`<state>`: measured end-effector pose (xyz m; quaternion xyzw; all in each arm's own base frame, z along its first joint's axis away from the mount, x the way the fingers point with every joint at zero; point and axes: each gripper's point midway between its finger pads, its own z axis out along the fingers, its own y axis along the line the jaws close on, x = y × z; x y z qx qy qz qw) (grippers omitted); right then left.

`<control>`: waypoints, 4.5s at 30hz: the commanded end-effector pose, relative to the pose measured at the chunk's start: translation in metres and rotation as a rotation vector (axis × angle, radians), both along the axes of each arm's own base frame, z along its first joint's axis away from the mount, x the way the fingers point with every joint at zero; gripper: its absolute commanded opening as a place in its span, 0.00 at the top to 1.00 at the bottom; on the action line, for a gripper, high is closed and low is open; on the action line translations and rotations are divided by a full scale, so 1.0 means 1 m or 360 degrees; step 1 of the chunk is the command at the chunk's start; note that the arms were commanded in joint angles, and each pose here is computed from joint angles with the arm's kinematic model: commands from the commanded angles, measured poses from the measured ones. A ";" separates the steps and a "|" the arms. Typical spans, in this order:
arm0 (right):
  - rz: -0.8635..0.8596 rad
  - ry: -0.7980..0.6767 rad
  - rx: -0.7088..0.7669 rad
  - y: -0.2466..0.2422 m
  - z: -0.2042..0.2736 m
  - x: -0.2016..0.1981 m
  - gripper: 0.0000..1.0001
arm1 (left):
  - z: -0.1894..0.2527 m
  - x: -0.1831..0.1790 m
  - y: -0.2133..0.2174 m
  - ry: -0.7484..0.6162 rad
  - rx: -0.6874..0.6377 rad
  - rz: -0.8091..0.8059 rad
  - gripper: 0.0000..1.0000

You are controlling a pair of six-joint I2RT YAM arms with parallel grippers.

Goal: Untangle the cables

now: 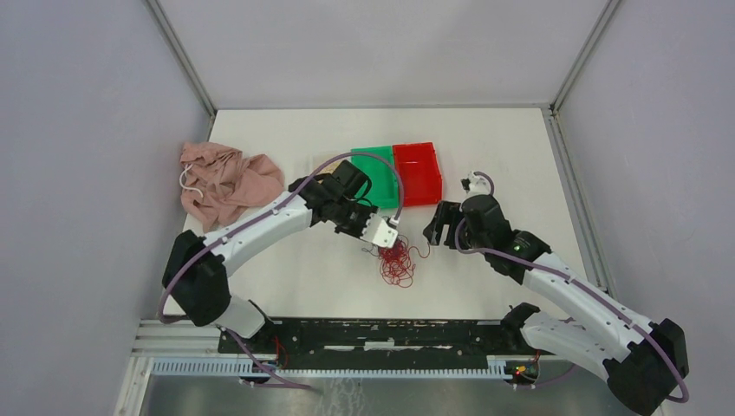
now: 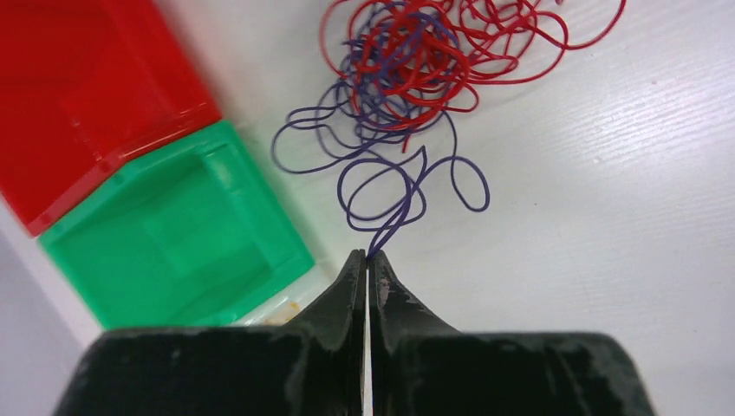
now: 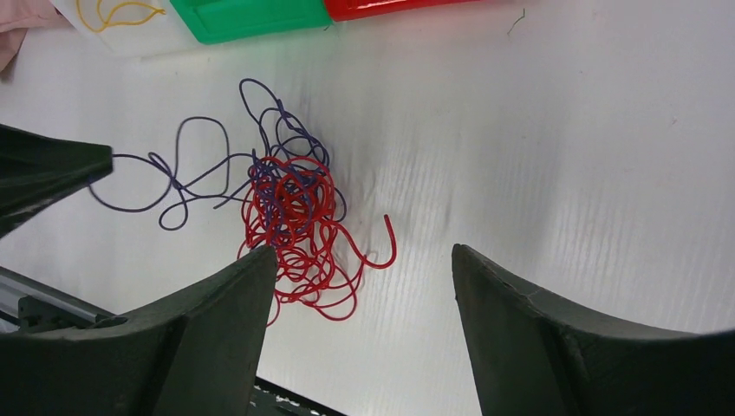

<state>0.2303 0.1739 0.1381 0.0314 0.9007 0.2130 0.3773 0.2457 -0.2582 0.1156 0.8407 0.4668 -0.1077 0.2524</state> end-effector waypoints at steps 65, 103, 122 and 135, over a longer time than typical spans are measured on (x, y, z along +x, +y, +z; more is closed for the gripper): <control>0.0582 -0.0581 0.0653 0.080 0.112 -0.002 0.09 | 0.301 -0.027 -0.059 -0.0652 -0.0900 0.0287 0.97; 0.0188 -0.0368 0.0056 0.108 -0.031 0.040 0.16 | 0.566 -0.070 -0.020 -0.1529 -0.1990 0.0032 0.97; 0.0129 -0.0380 0.0090 0.087 -0.030 0.023 0.16 | 0.686 -0.096 0.032 -0.2630 -0.2218 0.0083 0.97; 0.0680 -0.0913 0.0546 0.109 0.137 -0.025 0.07 | 0.646 -0.064 -0.007 -0.2571 -0.1944 0.0058 0.97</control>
